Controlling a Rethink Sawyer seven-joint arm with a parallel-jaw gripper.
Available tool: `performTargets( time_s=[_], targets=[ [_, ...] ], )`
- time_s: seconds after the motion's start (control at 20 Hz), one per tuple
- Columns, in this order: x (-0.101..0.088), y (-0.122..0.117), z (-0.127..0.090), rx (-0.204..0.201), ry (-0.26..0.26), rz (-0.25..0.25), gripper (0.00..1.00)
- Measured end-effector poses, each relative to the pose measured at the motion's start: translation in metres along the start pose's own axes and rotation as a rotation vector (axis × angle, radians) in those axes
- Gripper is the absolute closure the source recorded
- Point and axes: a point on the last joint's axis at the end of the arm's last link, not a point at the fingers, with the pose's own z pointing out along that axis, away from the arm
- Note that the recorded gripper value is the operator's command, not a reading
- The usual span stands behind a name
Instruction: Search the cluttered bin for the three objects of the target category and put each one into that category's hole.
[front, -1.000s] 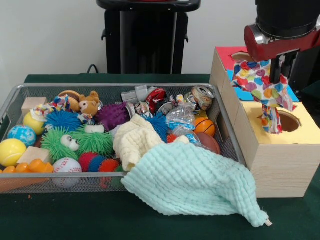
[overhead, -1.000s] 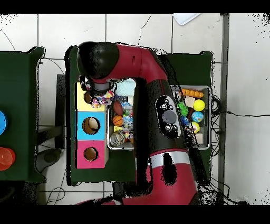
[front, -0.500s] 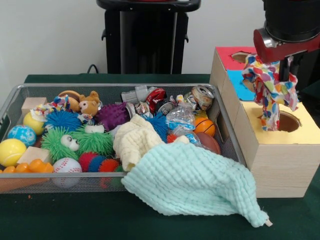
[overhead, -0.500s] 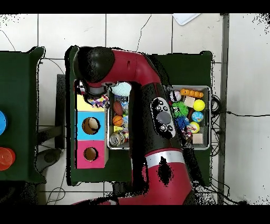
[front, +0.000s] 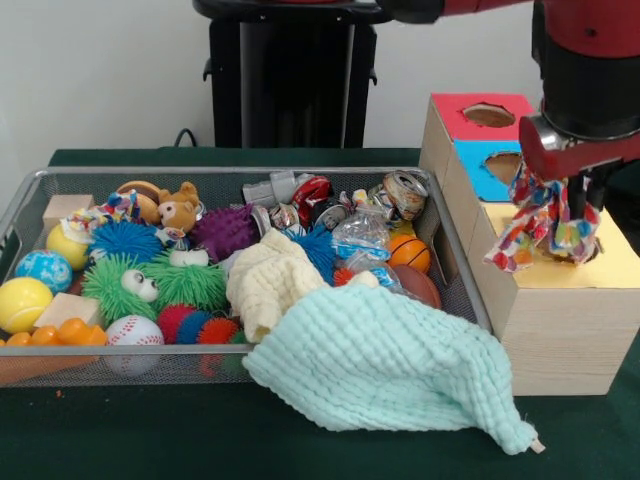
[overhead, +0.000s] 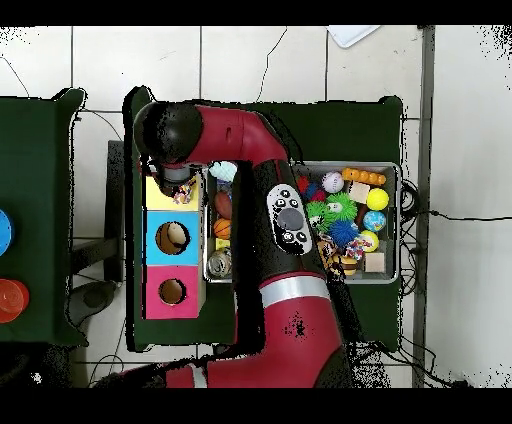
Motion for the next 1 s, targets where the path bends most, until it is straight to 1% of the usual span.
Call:
performTargets(
  time_s=[0.15, 0.2, 0.35, 0.55, 0.7, 0.85, 0.95, 1.0],
  targets=[
    [0.005, -0.004, 0.018, 0.053, 0.006, -0.014, 1.0],
    [0.009, -0.007, 0.028, 0.083, 0.021, -0.022, 1.0],
    [0.015, -0.011, 0.042, 0.12, 0.043, -0.03, 1.0],
    [0.013, -0.011, 0.041, 0.131, 0.039, -0.03, 1.0],
    [0.011, -0.012, 0.041, 0.13, 0.038, -0.026, 1.0],
    [0.008, -0.012, 0.041, 0.12, 0.035, -0.016, 1.0],
    [0.003, -0.012, 0.041, 0.101, 0.033, -0.003, 1.0],
    [0.002, -0.012, 0.041, 0.097, 0.031, -0.001, 1.0]
  ],
)
